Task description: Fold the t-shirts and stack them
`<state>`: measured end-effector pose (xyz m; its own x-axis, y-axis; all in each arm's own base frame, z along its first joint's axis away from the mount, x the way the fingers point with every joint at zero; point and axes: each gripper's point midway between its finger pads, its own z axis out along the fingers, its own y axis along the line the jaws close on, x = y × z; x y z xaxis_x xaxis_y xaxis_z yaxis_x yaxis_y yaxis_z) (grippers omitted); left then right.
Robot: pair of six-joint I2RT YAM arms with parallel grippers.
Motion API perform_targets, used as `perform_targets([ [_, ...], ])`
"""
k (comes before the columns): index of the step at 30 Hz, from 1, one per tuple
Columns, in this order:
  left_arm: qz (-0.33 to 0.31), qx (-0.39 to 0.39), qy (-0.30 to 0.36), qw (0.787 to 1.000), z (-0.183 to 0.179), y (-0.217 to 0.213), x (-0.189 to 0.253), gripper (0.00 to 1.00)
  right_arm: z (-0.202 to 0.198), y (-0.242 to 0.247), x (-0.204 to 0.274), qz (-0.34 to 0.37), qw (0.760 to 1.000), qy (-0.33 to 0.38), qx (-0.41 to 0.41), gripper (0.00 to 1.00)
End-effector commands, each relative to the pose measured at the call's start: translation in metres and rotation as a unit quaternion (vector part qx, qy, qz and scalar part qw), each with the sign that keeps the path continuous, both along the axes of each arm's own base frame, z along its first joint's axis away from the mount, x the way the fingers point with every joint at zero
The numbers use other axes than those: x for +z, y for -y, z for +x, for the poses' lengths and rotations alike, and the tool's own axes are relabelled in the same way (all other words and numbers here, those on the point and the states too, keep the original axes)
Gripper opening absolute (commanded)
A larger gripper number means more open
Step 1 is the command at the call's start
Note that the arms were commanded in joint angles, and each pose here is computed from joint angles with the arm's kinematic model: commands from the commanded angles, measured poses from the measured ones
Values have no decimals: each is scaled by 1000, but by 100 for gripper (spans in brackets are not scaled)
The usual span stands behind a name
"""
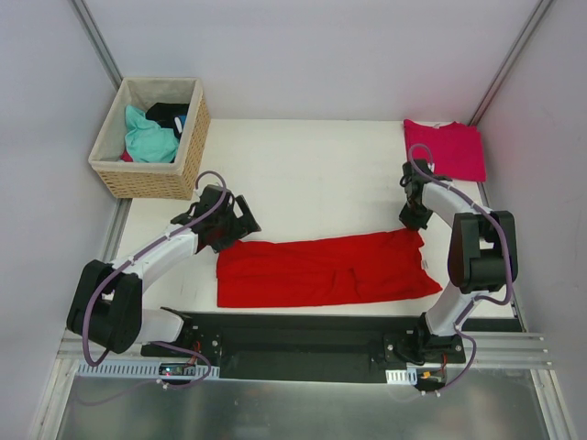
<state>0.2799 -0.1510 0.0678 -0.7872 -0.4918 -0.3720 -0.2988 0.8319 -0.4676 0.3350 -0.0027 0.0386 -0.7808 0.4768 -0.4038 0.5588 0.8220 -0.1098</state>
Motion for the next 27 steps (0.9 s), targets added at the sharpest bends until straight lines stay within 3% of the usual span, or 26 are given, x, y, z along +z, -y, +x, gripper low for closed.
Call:
perform_targets([
  [1, 31, 11, 23, 999, 10, -9, 7, 99, -19, 14, 3, -29, 999, -17, -21, 1],
  [11, 77, 45, -32, 996, 6, -30, -18, 94, -19, 11, 5, -21, 1000, -11, -18, 1],
  [15, 88, 54, -42, 994, 5, -38, -25, 82, -18, 9, 3, -16, 1000, -10, -17, 1],
  [19, 91, 61, -51, 993, 6, -41, -29, 55, -18, 10, 4, -17, 1000, -9, -18, 1],
  [20, 92, 62, -53, 992, 6, -42, -31, 40, -19, 10, 3, -18, 1000, -10, -18, 1],
  [22, 95, 67, -54, 992, 8, -44, -32, 22, -19, 11, 4, -19, 1000, -10, -18, 1],
  [23, 97, 69, -58, 991, 9, -45, -34, 0, -20, 11, 4, -20, 1000, -10, -17, 1],
  [27, 101, 71, -66, 990, 10, -48, -39, 0, -21, 14, 6, -24, 999, -9, -21, 1],
])
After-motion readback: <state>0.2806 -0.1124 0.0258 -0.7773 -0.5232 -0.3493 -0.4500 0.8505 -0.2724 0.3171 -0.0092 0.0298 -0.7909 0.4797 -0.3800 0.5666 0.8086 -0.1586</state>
